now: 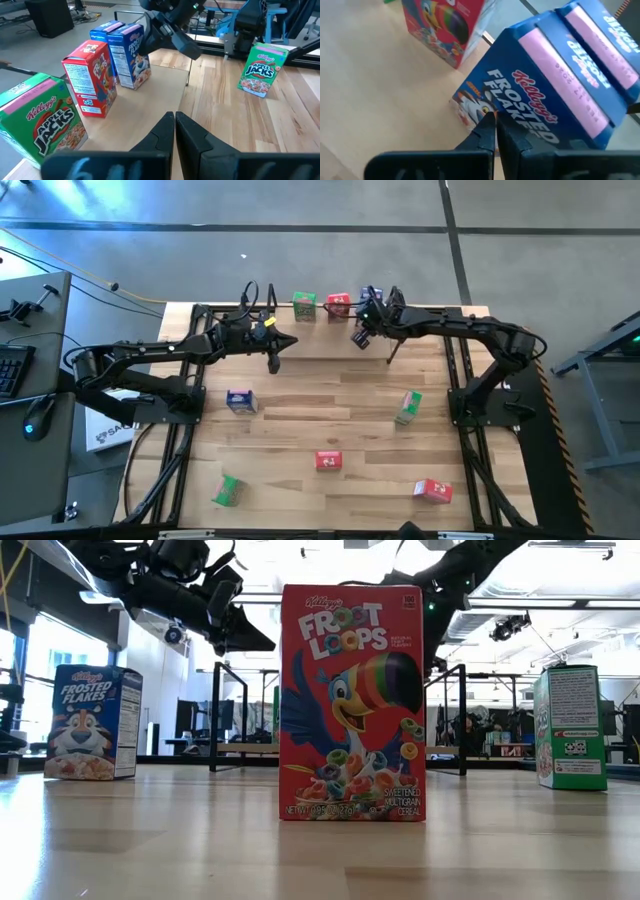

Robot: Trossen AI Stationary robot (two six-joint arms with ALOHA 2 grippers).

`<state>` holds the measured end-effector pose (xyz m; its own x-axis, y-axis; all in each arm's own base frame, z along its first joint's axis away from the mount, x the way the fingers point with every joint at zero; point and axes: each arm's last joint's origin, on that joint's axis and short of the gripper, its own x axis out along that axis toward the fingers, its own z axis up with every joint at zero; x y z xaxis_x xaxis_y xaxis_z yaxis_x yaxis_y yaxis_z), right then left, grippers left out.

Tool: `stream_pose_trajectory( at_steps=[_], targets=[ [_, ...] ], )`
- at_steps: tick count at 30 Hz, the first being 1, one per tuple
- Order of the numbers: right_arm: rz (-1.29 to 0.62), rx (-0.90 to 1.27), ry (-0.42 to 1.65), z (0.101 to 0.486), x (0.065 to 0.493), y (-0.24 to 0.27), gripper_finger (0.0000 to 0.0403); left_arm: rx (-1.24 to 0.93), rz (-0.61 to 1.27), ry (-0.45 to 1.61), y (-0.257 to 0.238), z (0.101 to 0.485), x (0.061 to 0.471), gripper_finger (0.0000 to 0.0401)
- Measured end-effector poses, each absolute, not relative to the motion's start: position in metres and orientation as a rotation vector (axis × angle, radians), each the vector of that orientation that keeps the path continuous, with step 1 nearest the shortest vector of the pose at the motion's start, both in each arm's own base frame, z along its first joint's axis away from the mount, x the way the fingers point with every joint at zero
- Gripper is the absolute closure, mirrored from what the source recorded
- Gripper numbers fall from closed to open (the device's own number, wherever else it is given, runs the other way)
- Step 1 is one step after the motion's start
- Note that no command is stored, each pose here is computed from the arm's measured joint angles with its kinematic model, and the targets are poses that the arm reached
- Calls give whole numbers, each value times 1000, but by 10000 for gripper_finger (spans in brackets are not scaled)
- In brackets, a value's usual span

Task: Stack cereal on shelf
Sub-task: Put the top blue cereal box on the shelf aligned with the other blue cereal box, then put the top green cereal box on the shelf aligned with the other green cereal box

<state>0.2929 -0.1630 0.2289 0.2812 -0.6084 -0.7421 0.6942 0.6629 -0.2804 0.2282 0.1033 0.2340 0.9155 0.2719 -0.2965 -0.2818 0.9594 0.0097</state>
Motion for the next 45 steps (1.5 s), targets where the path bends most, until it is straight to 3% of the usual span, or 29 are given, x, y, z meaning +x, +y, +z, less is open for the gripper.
stream_pose_trajectory(
  at_steps=[12, 20, 27, 34, 39, 45],
  targets=[
    [-859, 68, 965, 230, 293, -159, 401, -39, 284, 318, 103, 232, 228, 394],
    [-774, 46, 846, 273, 284, -116, 401, -26, 233, 327, 102, 231, 228, 394],
    [-711, 202, 782, 303, 259, -63, 401, -11, 193, 319, 95, 232, 231, 394],
    [-701, 418, 864, 300, 241, -9, 396, 12, 153, 321, 87, 232, 234, 394],
    [-735, 688, 1056, 291, 222, 25, 347, 14, 145, 322, 85, 232, 235, 394],
    [-859, 946, 1143, 288, 206, 52, 237, 22, 144, 323, 85, 232, 235, 394]
  ],
)
